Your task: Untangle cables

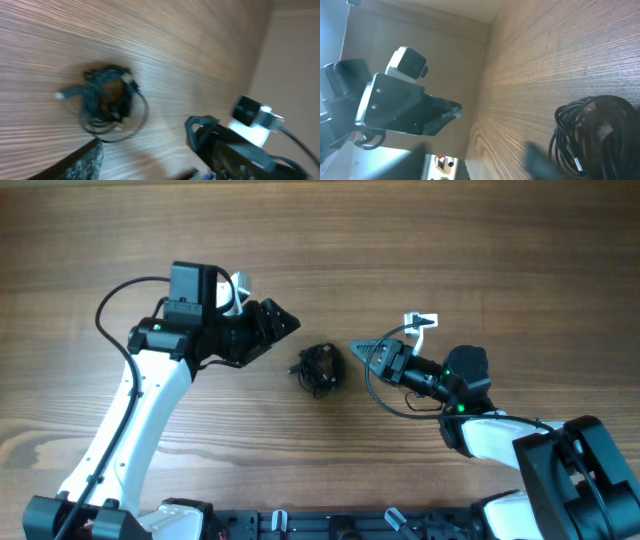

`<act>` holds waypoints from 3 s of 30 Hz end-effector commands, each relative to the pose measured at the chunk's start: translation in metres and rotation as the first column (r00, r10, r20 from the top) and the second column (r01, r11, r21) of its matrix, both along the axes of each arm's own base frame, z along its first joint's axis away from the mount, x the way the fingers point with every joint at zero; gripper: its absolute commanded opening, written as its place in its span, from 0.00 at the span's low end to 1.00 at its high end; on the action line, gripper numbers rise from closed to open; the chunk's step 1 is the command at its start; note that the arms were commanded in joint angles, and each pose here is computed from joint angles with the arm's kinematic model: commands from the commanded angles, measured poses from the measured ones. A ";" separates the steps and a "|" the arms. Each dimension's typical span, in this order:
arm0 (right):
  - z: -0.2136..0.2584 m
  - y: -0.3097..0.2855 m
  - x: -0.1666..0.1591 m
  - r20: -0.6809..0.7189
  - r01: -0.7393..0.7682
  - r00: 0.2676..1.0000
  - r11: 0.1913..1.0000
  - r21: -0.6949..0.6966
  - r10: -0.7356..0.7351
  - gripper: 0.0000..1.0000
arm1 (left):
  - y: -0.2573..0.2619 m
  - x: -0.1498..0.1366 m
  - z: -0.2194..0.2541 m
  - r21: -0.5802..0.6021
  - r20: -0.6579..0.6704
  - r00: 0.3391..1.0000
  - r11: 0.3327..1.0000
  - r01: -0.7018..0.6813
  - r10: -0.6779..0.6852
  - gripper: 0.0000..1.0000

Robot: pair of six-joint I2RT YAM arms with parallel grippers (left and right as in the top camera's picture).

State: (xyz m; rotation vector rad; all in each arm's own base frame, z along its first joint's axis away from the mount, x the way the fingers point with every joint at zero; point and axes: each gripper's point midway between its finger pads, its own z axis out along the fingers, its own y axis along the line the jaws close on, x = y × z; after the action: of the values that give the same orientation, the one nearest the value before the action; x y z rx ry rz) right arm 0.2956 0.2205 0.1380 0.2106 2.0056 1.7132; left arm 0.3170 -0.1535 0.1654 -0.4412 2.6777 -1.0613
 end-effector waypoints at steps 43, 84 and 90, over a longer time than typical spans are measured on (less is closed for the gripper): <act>-0.040 -0.052 0.012 -0.169 0.070 0.983 0.996 -0.052 -0.078 1.00 | -0.034 0.011 -0.155 0.389 -0.138 0.990 0.921 0.028 0.028 0.17; -0.029 0.008 -0.001 0.398 0.044 0.912 0.941 -0.337 0.100 0.94 | -0.061 -0.022 0.057 -0.343 0.122 0.967 0.904 0.254 -0.225 0.04; -0.004 0.021 -0.019 0.580 -0.039 0.780 0.943 -0.330 0.235 0.74 | -0.066 -0.039 0.069 -0.432 0.098 0.952 0.850 0.302 -0.289 0.04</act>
State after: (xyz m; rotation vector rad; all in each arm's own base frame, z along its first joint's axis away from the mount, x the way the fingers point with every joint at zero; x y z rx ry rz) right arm 0.2898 0.2336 0.1300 -0.3724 1.8405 1.2977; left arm 0.2987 -0.2123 0.2130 -0.1945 2.5507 -1.6136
